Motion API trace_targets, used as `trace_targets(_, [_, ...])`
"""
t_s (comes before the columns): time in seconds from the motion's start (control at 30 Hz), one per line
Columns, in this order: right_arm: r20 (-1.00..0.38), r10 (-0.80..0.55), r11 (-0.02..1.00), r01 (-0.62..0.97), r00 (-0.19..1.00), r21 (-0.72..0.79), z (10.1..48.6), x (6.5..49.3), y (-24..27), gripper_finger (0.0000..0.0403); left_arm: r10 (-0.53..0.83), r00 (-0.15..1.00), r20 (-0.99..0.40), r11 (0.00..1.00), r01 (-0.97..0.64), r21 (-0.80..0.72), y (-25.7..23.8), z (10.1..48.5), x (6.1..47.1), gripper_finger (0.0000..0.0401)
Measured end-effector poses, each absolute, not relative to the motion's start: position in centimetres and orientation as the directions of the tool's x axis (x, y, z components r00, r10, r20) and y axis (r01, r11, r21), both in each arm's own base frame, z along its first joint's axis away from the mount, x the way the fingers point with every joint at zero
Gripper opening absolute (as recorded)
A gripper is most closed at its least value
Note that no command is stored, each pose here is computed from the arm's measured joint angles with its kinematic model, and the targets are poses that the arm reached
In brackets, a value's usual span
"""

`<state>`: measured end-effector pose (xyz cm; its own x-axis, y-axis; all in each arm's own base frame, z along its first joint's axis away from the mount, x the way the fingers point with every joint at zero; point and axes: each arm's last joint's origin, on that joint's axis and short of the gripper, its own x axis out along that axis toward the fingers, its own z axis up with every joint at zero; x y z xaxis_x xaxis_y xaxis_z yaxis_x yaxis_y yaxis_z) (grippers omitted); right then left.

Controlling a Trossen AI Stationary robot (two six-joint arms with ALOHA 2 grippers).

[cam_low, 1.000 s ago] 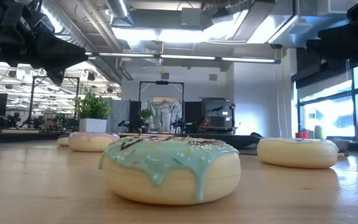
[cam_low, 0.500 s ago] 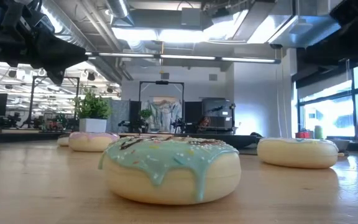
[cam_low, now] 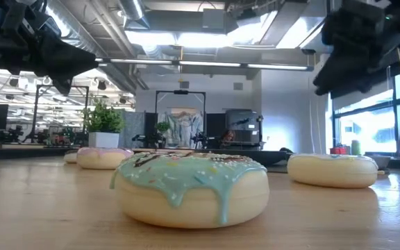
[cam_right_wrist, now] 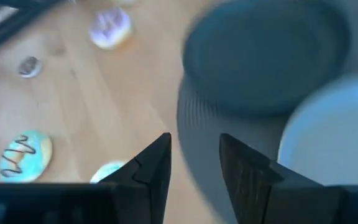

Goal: Pick & Place donuts
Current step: Put the large black donut on the gray plate

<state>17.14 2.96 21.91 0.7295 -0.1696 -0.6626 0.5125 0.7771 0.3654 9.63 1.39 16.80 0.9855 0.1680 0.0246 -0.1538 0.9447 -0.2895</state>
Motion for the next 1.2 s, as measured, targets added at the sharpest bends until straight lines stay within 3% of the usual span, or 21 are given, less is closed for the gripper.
trace_targets(0.23, [-0.892,0.056,0.581,0.712,0.449,0.395,21.1,18.1,4.3,0.0137,0.168,0.985,0.024,0.945,-0.154,-0.29,1.4,16.8,9.6,0.0084])
trace_targets(0.47, [-0.907,0.337,0.601,0.683,0.254,0.415,19.5,18.0,8.2,0.0137,0.168,0.985,0.025,0.945,-0.154,-0.29,1.4,16.8,9.6,0.0082])
trace_targets(0.87, [-0.888,0.442,0.616,0.676,0.128,0.404,18.7,16.4,12.9,0.0156,0.199,0.98,0.029,0.939,-0.183,-0.29,1.5,16.8,9.6,0.0082])
trace_targets(1.2, [-0.893,0.422,0.662,0.619,0.157,0.422,18.7,15.7,14.2,0.019,0.199,0.98,0.029,0.939,-0.182,-0.29,1.5,16.8,9.6,0.0082])
